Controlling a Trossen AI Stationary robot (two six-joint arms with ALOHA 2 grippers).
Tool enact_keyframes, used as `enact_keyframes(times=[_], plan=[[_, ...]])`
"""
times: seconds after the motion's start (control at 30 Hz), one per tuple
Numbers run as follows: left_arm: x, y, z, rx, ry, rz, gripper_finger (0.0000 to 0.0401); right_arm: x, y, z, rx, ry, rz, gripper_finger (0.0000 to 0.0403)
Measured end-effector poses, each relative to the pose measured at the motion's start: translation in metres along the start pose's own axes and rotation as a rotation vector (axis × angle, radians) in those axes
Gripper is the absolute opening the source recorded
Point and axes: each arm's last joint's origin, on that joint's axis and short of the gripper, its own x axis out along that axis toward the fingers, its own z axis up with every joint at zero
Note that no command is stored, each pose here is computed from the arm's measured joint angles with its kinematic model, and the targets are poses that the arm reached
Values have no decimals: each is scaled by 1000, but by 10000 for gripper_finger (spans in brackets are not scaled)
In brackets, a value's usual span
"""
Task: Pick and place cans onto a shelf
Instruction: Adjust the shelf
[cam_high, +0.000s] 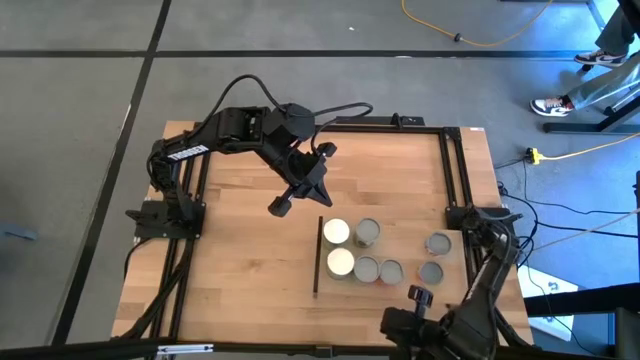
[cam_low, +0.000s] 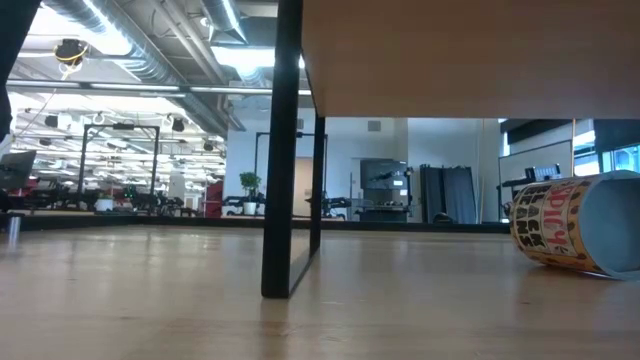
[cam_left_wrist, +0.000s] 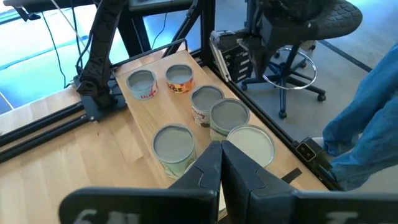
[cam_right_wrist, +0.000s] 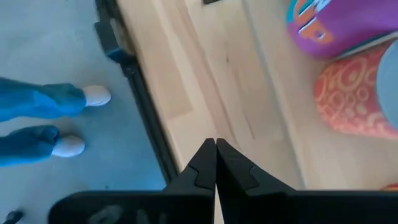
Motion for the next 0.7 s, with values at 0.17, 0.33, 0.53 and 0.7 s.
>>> enact_keyframes(times=[0.17,0.33,0.53,0.7], plan=[[0,0,0,-1,0,0,0,-19,-2,-7,-11,-37,47,5],[0,0,0,-1,0,0,0,-43,-11,-17,41,-87,91,5],[0,0,0,-1,0,0,0,-55,-8,-42,29,68,155,5],[0,0,0,-1,0,0,0,-64,-4,-71,63,188,182,5]])
